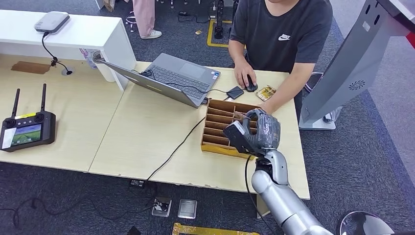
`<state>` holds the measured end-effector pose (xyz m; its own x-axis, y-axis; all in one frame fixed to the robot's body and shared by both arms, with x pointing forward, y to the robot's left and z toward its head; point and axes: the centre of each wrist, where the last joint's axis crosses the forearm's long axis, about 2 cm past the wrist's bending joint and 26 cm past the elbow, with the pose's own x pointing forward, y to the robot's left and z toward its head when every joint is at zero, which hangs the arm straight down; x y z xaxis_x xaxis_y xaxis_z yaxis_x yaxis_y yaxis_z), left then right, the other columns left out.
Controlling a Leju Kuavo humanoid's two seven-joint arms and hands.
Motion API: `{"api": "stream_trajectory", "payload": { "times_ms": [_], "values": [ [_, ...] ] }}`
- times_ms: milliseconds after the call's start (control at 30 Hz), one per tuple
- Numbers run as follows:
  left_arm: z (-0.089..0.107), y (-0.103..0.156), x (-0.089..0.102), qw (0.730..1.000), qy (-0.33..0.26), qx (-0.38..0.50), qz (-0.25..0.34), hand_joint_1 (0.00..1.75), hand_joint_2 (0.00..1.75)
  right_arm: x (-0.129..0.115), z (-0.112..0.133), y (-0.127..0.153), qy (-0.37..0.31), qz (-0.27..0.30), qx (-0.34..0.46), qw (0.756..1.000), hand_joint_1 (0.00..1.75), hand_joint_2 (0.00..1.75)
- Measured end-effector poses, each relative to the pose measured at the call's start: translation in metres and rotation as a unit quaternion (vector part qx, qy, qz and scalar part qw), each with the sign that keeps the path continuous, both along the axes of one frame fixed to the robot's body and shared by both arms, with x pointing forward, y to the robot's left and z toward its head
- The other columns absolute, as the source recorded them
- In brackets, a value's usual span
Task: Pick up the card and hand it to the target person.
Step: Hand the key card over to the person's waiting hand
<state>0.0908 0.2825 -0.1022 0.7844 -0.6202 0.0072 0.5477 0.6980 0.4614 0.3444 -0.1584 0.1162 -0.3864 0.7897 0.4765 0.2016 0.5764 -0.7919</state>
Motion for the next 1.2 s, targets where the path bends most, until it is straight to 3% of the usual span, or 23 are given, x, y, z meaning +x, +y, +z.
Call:
{"api": "stream_trajectory", "payload": {
  "times_ms": [400,733,967,1200],
  "values": [
    [-0.001,0.000,-0.003,1.000,0.001,0.002,0.003,0.00,1.75,-0.013,0.074,0.007,-0.135,0.005,0.064,0.989,1.75,1.75],
    [0.001,0.000,0.006,1.000,-0.004,0.000,-0.015,0.00,1.75,0.037,0.128,-0.004,-0.192,0.012,0.056,0.980,1.75,1.75],
    [0.003,-0.002,0.014,1.000,-0.013,-0.004,-0.027,0.00,1.75,0.091,0.146,-0.026,-0.142,0.006,0.023,0.990,1.75,1.75],
    [0.003,-0.003,0.015,0.999,-0.022,-0.005,-0.030,0.00,1.75,0.118,0.137,-0.050,-0.044,-0.033,-0.028,0.998,1.75,1.75]
  ]
}}
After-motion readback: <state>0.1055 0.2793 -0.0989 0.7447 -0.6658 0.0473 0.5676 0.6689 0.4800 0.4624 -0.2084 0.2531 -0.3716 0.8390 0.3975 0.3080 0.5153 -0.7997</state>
